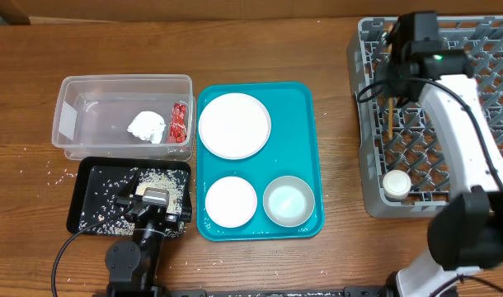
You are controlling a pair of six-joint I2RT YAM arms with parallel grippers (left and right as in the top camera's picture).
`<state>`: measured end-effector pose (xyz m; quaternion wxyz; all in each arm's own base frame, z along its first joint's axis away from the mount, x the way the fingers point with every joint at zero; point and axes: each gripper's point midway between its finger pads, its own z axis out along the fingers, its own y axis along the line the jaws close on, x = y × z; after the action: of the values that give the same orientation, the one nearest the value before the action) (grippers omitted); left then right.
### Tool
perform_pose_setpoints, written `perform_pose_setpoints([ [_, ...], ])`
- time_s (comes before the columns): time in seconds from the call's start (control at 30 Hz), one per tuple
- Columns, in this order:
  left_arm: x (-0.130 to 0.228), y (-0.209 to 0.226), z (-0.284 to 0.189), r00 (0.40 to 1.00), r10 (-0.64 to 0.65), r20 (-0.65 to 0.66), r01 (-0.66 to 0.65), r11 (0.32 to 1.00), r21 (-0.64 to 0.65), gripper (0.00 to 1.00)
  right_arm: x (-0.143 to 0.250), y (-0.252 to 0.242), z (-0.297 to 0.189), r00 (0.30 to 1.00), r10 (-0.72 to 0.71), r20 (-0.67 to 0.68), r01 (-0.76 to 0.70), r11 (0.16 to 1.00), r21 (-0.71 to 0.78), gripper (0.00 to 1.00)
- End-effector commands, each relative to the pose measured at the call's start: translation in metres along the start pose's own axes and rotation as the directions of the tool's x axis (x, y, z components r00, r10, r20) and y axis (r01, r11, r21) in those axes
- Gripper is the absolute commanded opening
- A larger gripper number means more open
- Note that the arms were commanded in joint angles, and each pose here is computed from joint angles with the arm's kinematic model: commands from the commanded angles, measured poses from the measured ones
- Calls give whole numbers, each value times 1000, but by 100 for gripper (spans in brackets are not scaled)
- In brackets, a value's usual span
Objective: Sort waste into correct bins and load items into the dishwasher
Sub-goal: 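Place the chopstick into the dish rack with the right gripper, then grasp the grey bowl on the teal tray with the right gripper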
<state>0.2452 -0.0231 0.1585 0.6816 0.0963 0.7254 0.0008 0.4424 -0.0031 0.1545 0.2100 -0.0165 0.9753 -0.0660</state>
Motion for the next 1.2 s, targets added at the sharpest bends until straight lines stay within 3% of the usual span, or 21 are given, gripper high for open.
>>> perform_pose_setpoints([
  [0.0,0,2,0,1000,15,4,-15,1000,-8,100,12,1,23,994,-86,-64,88,996,30,11],
  [0.03,0,2,0,1000,15,4,-15,1000,-8,100,10,3,23,994,-96,-59,99,994,44,36],
  [0.07,0,2,0,1000,15,4,-15,1000,-8,100,7,9,16,993,-107,-45,108,993,39,47],
  [0.2,0,2,0,1000,15,4,-15,1000,-8,100,-4,35,-18,993,-119,6,119,993,-13,49],
  [0.33,0,2,0,1000,15,4,-15,1000,-8,100,-2,86,-70,996,-78,50,86,975,-203,48],
  [0.5,0,2,0,1000,15,4,-15,1000,-8,100,29,134,-133,999,-40,-1,34,866,-499,46],
  [0.6,0,2,0,1000,15,4,-15,1000,-8,100,41,141,-155,999,-48,-15,30,820,-572,44],
  [0.63,0,2,0,1000,15,4,-15,1000,-8,100,44,144,-161,999,-50,-18,30,803,-595,48],
  [0.67,0,2,0,1000,15,4,-15,1000,-8,100,45,147,-165,998,-52,-21,28,787,-616,57],
  [0.73,0,2,0,1000,15,4,-15,1000,-8,100,48,156,-173,998,-58,-30,23,744,-668,87],
  [0.8,0,2,0,1000,15,4,-15,1000,-8,100,49,162,-177,997,-63,-35,20,716,-698,100],
  [1.07,0,2,0,1000,15,4,-15,1000,-8,100,62,161,-180,994,-88,-68,15,717,-697,100],
  [1.17,0,2,0,1000,15,4,-15,1000,-8,100,71,154,-176,992,-107,-68,40,776,-630,100],
])
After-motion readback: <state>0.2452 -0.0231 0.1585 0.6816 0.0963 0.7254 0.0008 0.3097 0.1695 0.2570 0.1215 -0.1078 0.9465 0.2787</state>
